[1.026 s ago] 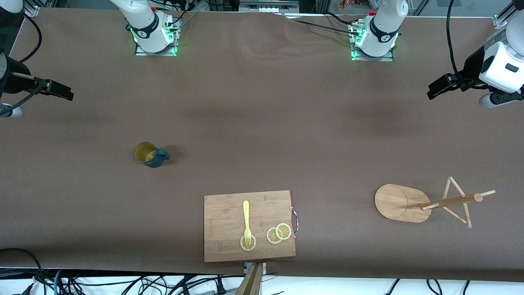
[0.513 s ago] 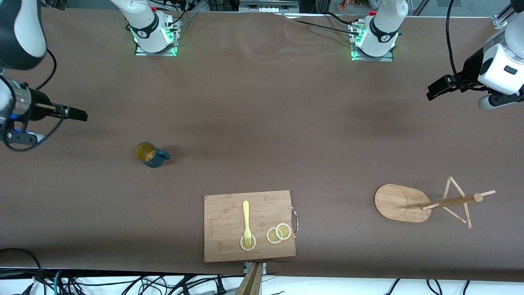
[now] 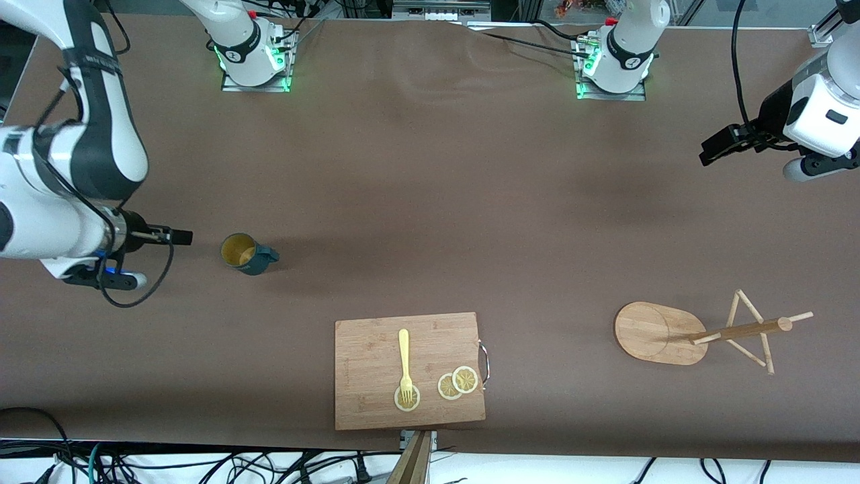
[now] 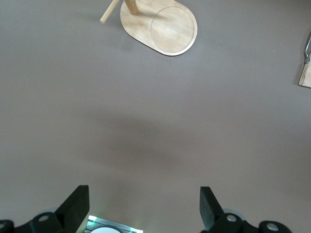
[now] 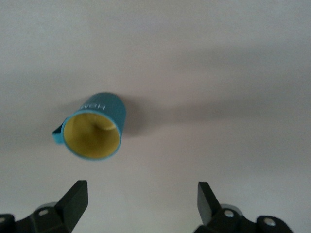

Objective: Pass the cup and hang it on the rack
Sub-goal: 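Reach the right gripper down toward the teal mug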

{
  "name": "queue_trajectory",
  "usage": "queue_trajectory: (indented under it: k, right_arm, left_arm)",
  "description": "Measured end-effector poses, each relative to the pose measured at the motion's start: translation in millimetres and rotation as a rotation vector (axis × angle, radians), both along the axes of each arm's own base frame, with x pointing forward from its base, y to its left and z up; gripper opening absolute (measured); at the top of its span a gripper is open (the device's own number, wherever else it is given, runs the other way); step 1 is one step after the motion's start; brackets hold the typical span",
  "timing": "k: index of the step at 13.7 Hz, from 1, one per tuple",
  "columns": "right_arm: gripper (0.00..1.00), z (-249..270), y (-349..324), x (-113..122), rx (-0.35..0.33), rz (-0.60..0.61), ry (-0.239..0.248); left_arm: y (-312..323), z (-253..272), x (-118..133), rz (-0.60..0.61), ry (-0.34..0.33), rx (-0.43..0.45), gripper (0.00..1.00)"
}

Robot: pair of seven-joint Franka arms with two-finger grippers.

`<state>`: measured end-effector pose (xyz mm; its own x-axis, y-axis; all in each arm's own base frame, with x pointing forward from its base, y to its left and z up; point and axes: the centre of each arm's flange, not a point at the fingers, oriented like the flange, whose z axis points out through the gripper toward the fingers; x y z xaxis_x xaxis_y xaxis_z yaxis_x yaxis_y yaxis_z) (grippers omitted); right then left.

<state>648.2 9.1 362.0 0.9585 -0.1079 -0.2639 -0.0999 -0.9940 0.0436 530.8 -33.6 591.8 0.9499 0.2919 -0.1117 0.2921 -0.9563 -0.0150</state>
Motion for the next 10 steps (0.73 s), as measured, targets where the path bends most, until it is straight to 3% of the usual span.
queue_trajectory:
  k: [3, 10]
  right_arm:
    - [1.00, -43.8, 5.9, -2.9, 0.004, 0.010, -0.032]
    - [1.00, -92.1, 9.6, -20.5, 0.010, 0.017, -0.051]
  left_arm:
    - [0.2, -2.2, 1.1, 0.000, 0.004, -0.001, 1.00]
    - [0.2, -2.3, 1.1, 0.000, 0.004, -0.001, 1.00]
